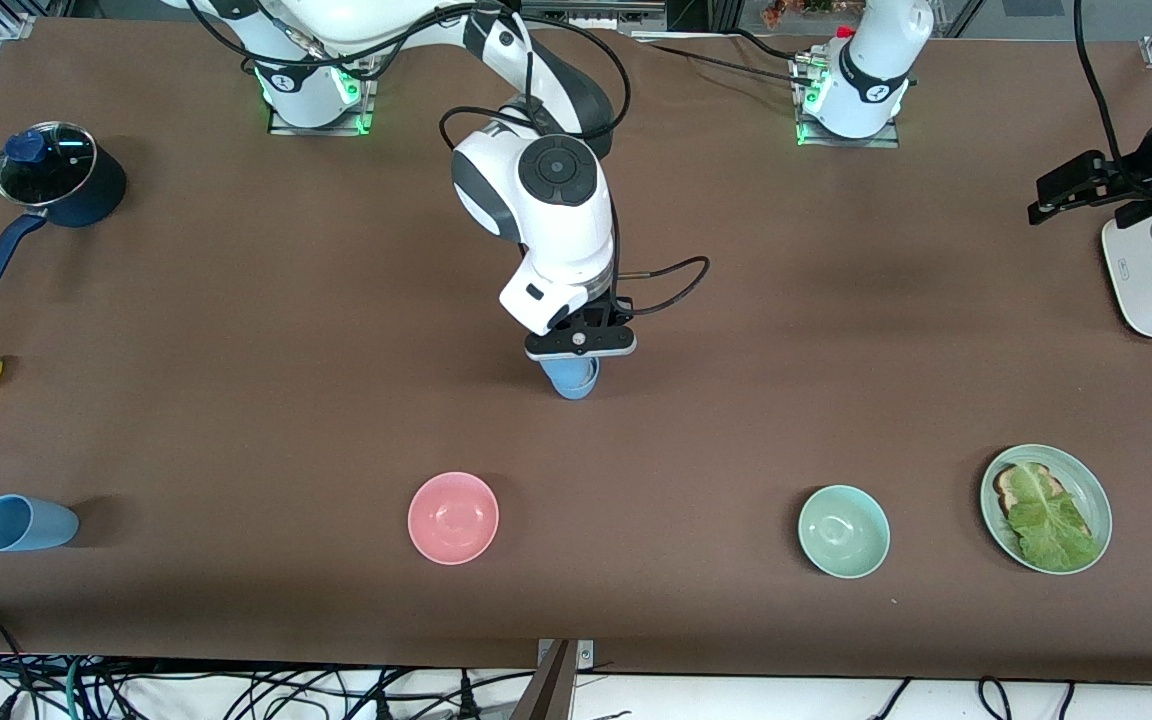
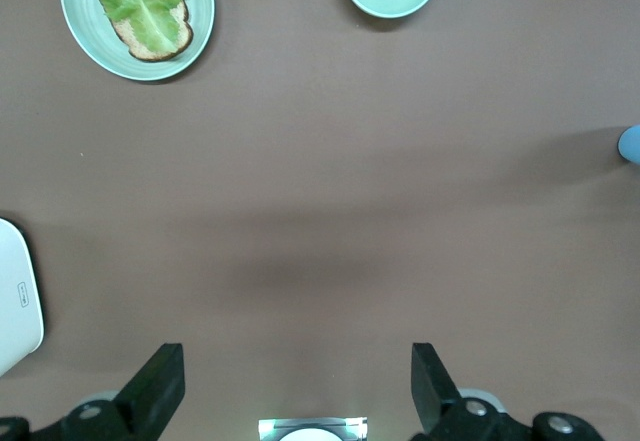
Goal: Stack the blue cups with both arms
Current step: 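Lower the held cup into the tissue cup and open the right gripper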
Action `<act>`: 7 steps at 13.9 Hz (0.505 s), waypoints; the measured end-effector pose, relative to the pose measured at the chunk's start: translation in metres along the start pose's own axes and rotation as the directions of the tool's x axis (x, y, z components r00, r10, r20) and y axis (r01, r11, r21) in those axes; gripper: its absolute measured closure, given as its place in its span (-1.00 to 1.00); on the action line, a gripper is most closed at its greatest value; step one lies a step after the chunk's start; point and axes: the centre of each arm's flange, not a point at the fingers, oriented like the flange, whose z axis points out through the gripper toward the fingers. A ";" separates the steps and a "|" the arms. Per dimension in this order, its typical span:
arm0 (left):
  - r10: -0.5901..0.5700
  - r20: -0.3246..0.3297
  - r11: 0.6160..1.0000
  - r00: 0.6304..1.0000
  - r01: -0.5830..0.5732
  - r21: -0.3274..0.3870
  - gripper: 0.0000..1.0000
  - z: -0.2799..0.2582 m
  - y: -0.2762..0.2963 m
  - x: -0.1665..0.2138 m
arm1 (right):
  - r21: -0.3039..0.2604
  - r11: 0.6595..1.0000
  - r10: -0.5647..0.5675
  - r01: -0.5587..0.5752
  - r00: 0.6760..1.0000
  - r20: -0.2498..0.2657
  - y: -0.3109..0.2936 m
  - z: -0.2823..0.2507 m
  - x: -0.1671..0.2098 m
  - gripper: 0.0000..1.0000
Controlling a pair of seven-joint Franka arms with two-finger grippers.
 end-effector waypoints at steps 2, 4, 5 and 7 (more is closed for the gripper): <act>0.004 0.009 1.000 1.000 -0.004 0.000 -1.00 0.002 0.000 0.000 | -0.008 1.000 -0.006 0.006 1.000 -0.002 -0.001 0.003 -0.001 0.90; 0.005 0.029 1.000 1.000 -0.005 -0.001 -1.00 0.006 0.000 0.001 | -0.008 1.000 -0.006 0.006 1.000 -0.004 -0.001 0.004 -0.001 0.90; 0.006 0.036 1.000 0.999 -0.006 -0.001 -1.00 0.009 0.000 0.002 | -0.006 1.000 -0.006 0.006 1.000 -0.007 -0.001 0.005 0.000 0.90; 0.006 0.043 1.000 0.999 -0.006 -0.001 -1.00 0.012 0.000 0.004 | -0.005 1.000 -0.006 0.006 1.000 -0.008 -0.002 0.007 0.000 0.90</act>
